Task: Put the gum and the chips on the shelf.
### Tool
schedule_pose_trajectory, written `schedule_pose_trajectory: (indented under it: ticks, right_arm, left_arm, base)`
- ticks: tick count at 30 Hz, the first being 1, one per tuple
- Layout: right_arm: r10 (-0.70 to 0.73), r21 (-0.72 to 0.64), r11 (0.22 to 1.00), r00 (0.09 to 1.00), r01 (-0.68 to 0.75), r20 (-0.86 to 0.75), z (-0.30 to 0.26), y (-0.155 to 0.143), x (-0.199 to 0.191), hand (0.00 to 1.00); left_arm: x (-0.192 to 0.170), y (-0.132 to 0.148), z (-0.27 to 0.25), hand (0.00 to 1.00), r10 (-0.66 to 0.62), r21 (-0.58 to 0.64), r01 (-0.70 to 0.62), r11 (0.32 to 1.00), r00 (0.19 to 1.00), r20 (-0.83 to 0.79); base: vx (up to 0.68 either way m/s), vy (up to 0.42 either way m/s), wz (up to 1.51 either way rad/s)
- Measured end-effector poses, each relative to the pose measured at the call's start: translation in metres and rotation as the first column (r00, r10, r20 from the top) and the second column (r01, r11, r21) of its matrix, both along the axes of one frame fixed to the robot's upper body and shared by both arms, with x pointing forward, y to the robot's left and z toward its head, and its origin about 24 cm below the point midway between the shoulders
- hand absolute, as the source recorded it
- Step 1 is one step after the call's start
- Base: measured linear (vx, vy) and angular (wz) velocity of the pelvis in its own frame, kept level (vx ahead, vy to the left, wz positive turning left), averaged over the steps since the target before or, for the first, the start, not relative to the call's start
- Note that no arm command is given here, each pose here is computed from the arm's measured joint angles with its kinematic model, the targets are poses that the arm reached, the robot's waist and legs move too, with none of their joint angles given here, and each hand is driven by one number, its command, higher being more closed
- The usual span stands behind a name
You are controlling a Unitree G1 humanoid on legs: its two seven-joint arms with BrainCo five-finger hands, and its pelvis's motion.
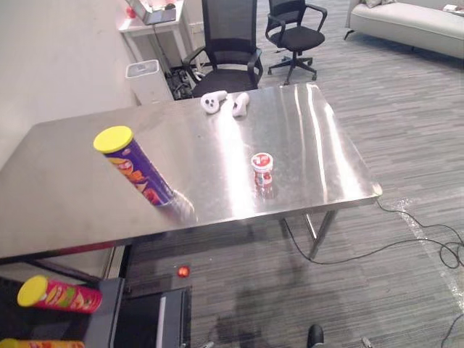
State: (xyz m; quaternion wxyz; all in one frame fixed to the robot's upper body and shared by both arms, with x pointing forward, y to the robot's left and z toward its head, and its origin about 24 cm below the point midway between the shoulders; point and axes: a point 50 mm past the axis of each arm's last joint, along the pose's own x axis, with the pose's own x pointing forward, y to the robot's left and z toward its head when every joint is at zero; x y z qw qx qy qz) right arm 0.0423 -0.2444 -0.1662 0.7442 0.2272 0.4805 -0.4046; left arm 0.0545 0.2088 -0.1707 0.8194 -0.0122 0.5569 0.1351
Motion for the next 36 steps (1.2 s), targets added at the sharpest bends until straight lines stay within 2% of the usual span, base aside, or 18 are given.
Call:
schedule_pose_trajectory:
  ticks: [5, 13, 19, 22, 26, 30, 36]
  right_arm:
    - [0.045, 0.006, 0.999, 0.999, -0.045, -0.014, -0.001, 0.003, 0.000, 0.00]
    - [0.027, 0.015, 1.000, 0.999, -0.027, -0.021, -0.002, 0.004, -0.003, 0.00]
    - [-0.162, 0.010, 0.987, 0.987, 0.162, 0.014, 0.000, -0.006, -0.007, 0.00]
    - [-0.232, -0.019, 0.972, 0.970, 0.234, 0.076, 0.007, -0.023, 0.002, 0.00]
    - [-0.193, -0.208, 0.948, 0.954, 0.242, 0.231, 0.039, -0.075, 0.036, 0.00]
    - [-0.090, -0.409, 0.872, 0.910, 0.268, 0.404, 0.090, -0.115, 0.078, 0.00]
    - [0.081, -0.610, 0.717, 0.828, 0.338, 0.555, 0.162, -0.131, 0.121, 0.00]
  left_arm:
    - [0.003, 0.006, 0.001, 0.00, -0.029, 0.018, 0.029, 0.999, 1.000, -0.003]
    - [0.003, 0.007, 0.001, 0.00, -0.022, 0.018, 0.022, 1.000, 1.000, -0.003]
    - [0.000, 0.012, 0.002, 0.00, 0.033, 0.020, -0.033, 0.999, 0.999, 0.002]
    - [-0.005, 0.014, 0.002, 0.00, 0.054, 0.021, -0.054, 0.998, 0.999, -0.001]
    - [-0.013, 0.013, 0.001, 0.00, 0.066, 0.015, -0.066, 0.998, 0.998, -0.012]
    - [-0.018, 0.013, 0.001, 0.00, 0.111, 0.013, -0.110, 0.994, 0.994, -0.004]
    - [-0.014, 0.018, 0.005, 0.00, 0.151, 0.031, -0.153, 0.988, 0.987, 0.048]
  base:
    - [0.07, 0.012, 0.02]
    - [-0.03, -0.019, 0.13]
    - [-0.12, -0.052, 0.13]
    - [-0.15, -0.061, 0.09]
    - [-0.08, -0.029, 0.04]
    - [0.00, -0.010, 0.13]
    - [0.07, -0.007, 0.14]
